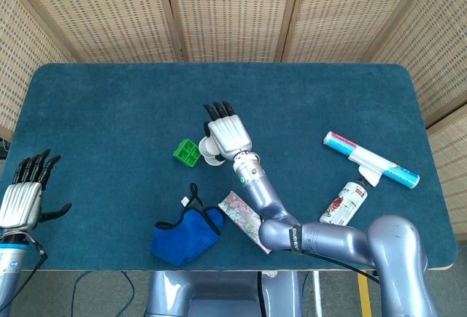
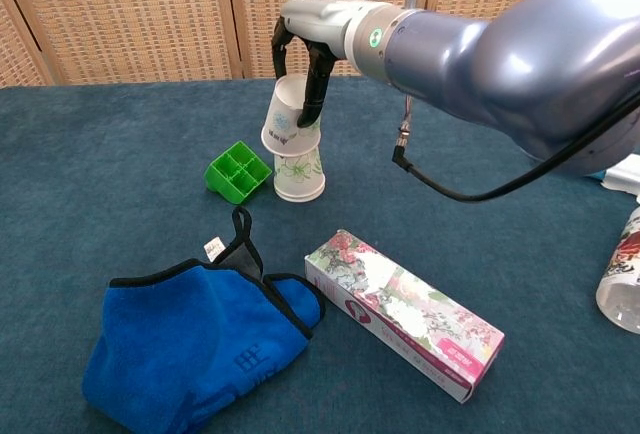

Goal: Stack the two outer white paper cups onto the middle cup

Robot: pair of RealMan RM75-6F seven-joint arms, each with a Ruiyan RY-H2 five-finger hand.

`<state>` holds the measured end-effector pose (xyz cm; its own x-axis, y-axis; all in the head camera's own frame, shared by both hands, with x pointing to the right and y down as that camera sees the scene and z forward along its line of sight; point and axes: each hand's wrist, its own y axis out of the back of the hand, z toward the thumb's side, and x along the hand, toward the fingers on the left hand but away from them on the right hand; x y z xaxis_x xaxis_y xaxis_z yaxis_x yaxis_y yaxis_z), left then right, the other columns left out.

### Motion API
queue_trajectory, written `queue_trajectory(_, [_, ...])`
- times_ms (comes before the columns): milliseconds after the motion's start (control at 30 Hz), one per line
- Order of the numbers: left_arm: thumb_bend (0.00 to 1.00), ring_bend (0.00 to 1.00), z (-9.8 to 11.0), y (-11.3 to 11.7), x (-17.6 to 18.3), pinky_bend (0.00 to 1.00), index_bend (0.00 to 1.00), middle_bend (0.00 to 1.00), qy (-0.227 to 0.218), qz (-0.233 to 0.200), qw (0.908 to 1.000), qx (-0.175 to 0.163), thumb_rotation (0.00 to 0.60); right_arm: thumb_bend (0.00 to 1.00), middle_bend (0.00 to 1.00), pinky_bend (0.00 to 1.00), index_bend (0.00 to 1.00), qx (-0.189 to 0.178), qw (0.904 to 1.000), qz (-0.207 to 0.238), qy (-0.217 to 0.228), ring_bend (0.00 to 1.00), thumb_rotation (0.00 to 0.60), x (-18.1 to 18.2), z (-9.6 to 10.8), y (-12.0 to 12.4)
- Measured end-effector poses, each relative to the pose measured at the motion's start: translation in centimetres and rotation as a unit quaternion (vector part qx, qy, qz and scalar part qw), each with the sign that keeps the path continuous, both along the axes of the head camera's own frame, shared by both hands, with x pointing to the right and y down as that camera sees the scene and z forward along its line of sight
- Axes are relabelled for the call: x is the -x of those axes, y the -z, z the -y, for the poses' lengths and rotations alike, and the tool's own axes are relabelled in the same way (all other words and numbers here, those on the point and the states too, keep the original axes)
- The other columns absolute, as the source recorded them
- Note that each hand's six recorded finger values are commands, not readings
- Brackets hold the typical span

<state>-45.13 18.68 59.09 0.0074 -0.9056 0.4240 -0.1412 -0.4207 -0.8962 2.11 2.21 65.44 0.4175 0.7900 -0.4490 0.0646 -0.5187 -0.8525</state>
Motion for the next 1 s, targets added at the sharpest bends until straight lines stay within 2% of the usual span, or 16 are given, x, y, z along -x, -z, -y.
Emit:
queue_trajectory(133, [0.18,0.0,-0.1,-0.2,-0.1,0.0,0.1,0.0,-0.002,0.001,1.0,0.004,0.6,0.21,0.15,0.09,0.57,-0.006,1.0,-0.004,0.003,0.0,0.6,0.3,0.1,-0.4])
queue_trajectory(367, [0.18,0.0,0.0,-0.4,0.0,0.0,0.1,0.0,-0.001,0.001,1.0,0.005,0.6,0.2,0.07,0.07,0.38,-0.012,0.9999,-0.003,0.004,0.0,0.6,0.6,0.2,-0.5])
queue_trajectory(700, [0.18,0.0,-0.2,-0.4,-0.3,0.0,0.1,0.0,-0.006,0.0,1.0,0.006,0.6,0.2,0.06,0.07,0.35,-0.013,0.9998,-0.013,0.001,0.0,0.6,-0.3,0.0,-0.4])
queue_trajectory(900, [0.18,0.0,-0.1,-0.3,0.1,0.0,0.1,0.0,-0.002,0.002,1.0,0.003,0.6,0.2,0.01,0.03,0.29,-0.012,0.9997,-0.022,0.001,0.0,0.6,-2.7,-1.3,-0.5])
queue_trajectory(1000, [0.18,0.0,-0.1,-0.3,0.3,0.0,0.08,0.0,0.001,0.004,1.0,0.001,0.6,0.19,0.0,0.0,0.17,-0.017,0.9995,-0.025,-0.001,0.0,0.6,-5.4,-2.6,-0.1])
